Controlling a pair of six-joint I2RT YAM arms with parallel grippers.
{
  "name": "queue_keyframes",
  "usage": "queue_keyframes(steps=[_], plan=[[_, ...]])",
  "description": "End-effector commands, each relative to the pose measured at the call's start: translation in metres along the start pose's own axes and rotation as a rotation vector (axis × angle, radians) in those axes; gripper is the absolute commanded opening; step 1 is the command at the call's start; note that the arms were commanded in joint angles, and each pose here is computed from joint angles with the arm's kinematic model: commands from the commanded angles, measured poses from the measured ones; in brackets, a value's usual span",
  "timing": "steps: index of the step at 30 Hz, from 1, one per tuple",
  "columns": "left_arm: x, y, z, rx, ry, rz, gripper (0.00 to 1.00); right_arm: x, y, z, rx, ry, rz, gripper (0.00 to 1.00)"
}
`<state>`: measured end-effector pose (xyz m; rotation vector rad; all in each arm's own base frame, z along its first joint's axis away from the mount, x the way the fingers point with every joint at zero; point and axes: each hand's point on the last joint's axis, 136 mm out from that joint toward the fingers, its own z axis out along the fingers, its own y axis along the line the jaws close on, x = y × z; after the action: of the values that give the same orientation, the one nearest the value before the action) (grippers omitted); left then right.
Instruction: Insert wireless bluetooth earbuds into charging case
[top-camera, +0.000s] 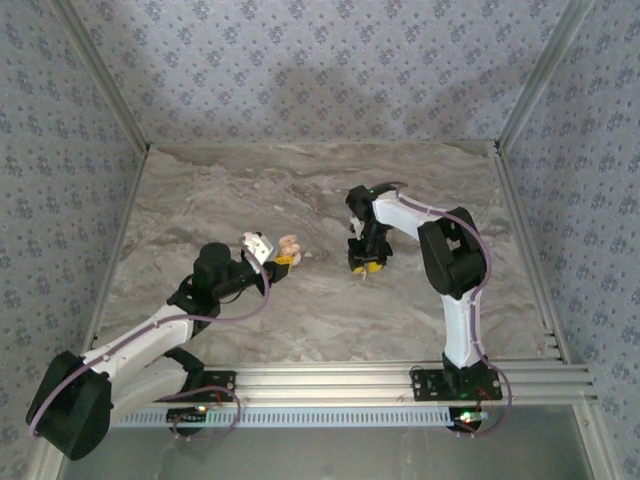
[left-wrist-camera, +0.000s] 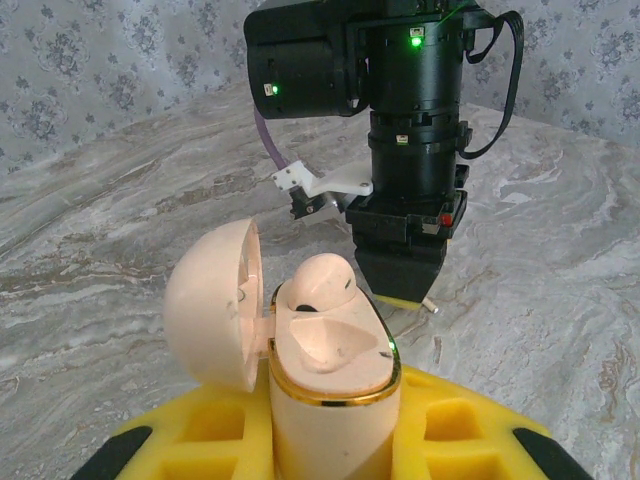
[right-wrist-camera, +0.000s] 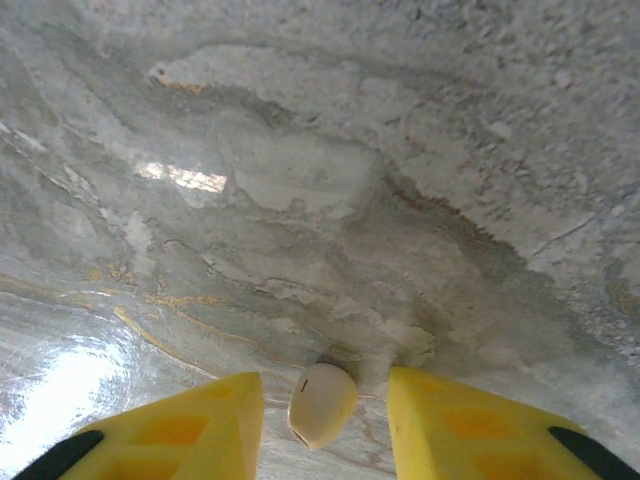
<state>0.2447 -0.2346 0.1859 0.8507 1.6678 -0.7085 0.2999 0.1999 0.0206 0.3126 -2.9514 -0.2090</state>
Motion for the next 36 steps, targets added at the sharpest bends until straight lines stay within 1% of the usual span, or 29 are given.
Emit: queue_keyframes(steps=[1, 7, 13, 24, 29, 36], plan=[[-0.020, 0.000, -0.002, 0.006, -0.054, 0.039, 0.14, 0.004, -0.002, 0.004, 0.026, 0.003, 0.021, 0.35], [-0.018, -0.002, -0.001, 0.016, -0.051, 0.039, 0.14, 0.008, -0.004, 0.005, 0.045, -0.009, 0.030, 0.32], [-0.017, -0.002, 0.005, 0.035, -0.043, 0.024, 0.14, 0.010, -0.009, 0.003, 0.040, -0.059, 0.047, 0.30], [-0.006, -0.004, 0.023, 0.063, 0.010, 0.002, 0.13, 0.002, -0.011, -0.005, -0.026, -0.224, 0.079, 0.28], [-0.005, -0.006, 0.032, 0.070, 0.023, 0.009, 0.13, 0.007, -0.017, 0.001, -0.068, -0.268, 0.103, 0.28], [-0.004, -0.012, 0.045, 0.103, 0.036, 0.011, 0.13, -0.002, -0.019, -0.004, -0.166, -0.406, 0.132, 0.27]])
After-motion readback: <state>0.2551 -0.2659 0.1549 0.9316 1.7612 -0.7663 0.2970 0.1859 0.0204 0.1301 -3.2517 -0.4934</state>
